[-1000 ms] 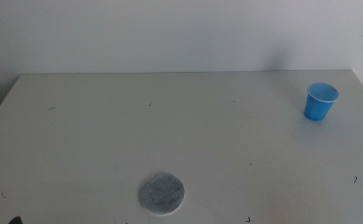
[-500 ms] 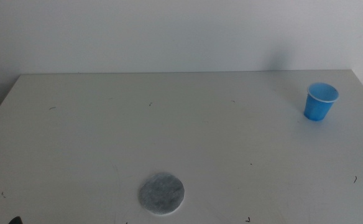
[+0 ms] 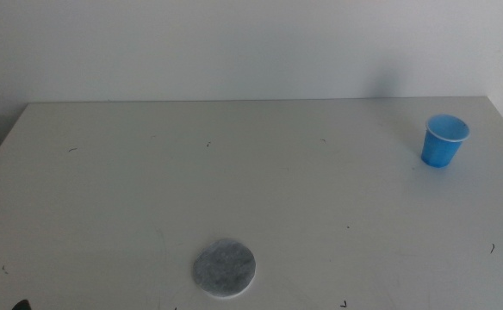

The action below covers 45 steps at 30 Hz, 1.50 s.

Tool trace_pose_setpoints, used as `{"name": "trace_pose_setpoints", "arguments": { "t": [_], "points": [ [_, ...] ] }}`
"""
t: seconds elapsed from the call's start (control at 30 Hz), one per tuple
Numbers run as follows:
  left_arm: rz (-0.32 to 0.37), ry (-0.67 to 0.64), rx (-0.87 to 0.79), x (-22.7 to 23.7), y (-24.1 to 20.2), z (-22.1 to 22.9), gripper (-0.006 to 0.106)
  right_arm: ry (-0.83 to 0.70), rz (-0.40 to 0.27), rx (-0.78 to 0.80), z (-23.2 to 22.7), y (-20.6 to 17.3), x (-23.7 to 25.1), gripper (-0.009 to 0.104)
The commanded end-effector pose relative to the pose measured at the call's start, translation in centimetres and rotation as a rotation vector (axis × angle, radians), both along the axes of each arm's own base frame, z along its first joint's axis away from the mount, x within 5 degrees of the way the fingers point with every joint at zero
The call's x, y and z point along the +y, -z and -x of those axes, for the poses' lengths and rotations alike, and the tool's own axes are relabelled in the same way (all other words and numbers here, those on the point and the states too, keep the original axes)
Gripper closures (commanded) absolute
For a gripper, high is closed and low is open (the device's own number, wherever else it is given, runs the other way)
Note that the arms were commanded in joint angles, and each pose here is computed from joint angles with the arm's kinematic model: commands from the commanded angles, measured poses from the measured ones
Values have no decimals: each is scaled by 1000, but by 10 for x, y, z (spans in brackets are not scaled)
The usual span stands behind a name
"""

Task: Place an empty cup on a cup mat.

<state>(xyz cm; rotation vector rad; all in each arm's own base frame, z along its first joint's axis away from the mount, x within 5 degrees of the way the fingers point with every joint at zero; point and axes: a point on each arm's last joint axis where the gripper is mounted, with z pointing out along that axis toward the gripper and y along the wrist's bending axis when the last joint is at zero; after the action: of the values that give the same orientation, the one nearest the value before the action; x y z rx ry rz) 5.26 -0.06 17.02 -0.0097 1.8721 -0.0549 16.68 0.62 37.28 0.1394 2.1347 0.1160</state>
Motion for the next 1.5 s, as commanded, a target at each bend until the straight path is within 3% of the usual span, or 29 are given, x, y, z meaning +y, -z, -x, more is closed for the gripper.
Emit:
{"name": "trace_pose_setpoints", "arguments": {
  "t": [0.0, 0.2, 0.5, 0.73, 1.47],
  "points": [
    [8, 4, -84, -1, -8, -1, -5, 7, -40, -18, -18, -25, 1, 22],
    [8, 4, -84, -1, -8, -1, -5, 13, 22, 81, -64, -59, 0, 22],
    [8, 4, -84, -1, -8, -1, -5, 64, 87, 260, -146, -70, -5, 22],
    [8, 4, -84, -1, -8, -1, -5, 138, 66, 305, -199, -60, -30, 22],
    [8, 4, -84, -1, -8, -1, -5, 155, 4, 623, -302, 93, -43, 22]
  ]
}}
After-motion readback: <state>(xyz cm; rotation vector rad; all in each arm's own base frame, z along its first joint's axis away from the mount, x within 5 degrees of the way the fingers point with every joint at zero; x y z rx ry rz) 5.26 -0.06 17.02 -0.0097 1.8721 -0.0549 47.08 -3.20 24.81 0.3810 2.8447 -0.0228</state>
